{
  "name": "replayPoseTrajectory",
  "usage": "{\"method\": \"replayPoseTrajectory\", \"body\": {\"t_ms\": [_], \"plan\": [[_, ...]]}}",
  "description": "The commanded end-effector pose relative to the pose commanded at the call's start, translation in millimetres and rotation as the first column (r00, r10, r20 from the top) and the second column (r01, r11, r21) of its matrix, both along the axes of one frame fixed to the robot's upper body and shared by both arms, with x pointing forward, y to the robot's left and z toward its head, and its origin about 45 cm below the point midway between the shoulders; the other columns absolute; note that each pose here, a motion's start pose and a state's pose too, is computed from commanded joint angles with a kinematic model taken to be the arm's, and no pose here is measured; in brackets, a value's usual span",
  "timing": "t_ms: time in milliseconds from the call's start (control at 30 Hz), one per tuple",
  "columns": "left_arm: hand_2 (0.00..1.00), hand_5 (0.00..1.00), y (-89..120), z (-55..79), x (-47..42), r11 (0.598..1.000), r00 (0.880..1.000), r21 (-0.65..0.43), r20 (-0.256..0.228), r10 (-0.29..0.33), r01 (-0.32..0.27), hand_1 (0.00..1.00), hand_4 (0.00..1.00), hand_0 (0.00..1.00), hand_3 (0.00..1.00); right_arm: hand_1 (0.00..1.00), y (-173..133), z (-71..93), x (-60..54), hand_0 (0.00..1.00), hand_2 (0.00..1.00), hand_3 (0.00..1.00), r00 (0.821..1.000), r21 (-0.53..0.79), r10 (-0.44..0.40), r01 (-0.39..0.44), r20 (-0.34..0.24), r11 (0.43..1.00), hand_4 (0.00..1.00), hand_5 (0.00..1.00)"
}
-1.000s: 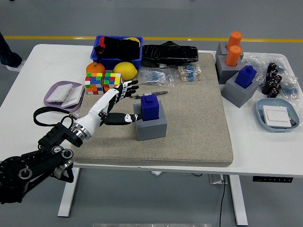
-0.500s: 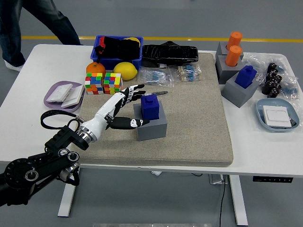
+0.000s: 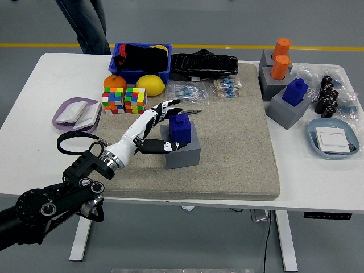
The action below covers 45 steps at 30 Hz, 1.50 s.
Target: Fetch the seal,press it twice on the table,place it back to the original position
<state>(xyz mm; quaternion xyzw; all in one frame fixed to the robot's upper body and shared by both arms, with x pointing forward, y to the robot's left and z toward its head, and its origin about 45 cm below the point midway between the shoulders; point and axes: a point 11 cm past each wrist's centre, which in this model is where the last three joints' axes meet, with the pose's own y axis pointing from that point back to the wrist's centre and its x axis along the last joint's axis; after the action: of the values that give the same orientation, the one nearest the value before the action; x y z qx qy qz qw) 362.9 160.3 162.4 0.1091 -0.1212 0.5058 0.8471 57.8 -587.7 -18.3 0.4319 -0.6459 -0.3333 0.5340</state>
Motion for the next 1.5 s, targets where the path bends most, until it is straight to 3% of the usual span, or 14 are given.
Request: {"method": "replayPoseTrajectory", "body": {"t_ms": [567, 1133, 1500], "plan": [[0.798, 0.002, -2.1, -4.0, 4.3, 0.999, 1.000, 0.030, 0.011, 0.023, -0.023, 0.811, 0.819, 0.821, 0.919, 0.792, -0.5, 0.6, 1.2, 0.893, 0.785, 0.779, 1.000, -0.001, 0.001, -0.001, 0.002, 1.000, 0.913, 0.635], [0.781, 0.002, -2.1, -10.4, 2.3, 0.999, 1.000, 0.041, -0.005, 0.022, -0.021, 0.786, 0.828, 0.816, 0.918, 0.792, 0.0, 0.3, 1.7, 0.892, 0.786, 0.779, 1.000, 0.001, 0.001, -0.001, 0.004, 1.000, 0.913, 0.636], [0.712, 0.002, -4.1, -11.0, 2.1, 0.999, 1.000, 0.032, -0.010, 0.024, -0.024, 0.749, 0.804, 0.812, 0.911, 0.792, 0.5, -0.2, 1.1, 0.892, 0.786, 0.779, 1.000, 0.000, 0.000, 0.000, 0.001, 1.000, 0.912, 0.634]]}}
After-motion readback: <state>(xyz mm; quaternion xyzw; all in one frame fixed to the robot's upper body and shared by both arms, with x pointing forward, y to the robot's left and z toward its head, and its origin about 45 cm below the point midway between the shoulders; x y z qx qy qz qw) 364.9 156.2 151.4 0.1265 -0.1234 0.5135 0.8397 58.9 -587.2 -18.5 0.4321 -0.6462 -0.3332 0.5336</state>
